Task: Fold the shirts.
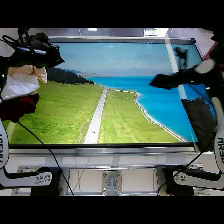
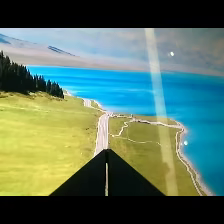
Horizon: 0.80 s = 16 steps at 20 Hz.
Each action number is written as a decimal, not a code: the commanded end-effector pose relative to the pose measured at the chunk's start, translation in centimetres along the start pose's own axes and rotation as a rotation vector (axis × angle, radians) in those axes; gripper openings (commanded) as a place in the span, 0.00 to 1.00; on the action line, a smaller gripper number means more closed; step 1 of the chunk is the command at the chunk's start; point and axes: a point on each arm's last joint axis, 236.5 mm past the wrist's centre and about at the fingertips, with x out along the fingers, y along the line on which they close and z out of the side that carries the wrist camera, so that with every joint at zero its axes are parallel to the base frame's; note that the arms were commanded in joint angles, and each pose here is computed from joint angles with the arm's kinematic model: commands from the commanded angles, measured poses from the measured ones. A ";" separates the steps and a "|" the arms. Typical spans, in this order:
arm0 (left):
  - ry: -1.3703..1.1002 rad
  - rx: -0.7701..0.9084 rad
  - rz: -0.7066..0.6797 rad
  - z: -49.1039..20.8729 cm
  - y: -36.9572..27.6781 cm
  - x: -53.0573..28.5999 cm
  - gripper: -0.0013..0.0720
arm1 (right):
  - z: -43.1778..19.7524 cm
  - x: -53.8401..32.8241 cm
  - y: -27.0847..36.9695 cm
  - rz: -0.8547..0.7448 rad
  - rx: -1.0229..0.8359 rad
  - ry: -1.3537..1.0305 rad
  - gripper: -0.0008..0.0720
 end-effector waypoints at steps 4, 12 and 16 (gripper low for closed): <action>0.052 -0.010 -0.005 -1.2 -0.1 0.0 0.04 | -6.6 8.8 11.9 -0.028 -0.640 0.090 0.63; 0.052 -0.010 -0.005 -1.2 -0.1 0.0 0.04 | -6.1 10.1 11.2 -0.079 -0.502 0.024 0.63; 0.052 -0.010 -0.005 -1.2 -0.1 0.0 0.04 | -6.1 10.1 11.2 -0.079 -0.502 0.024 0.63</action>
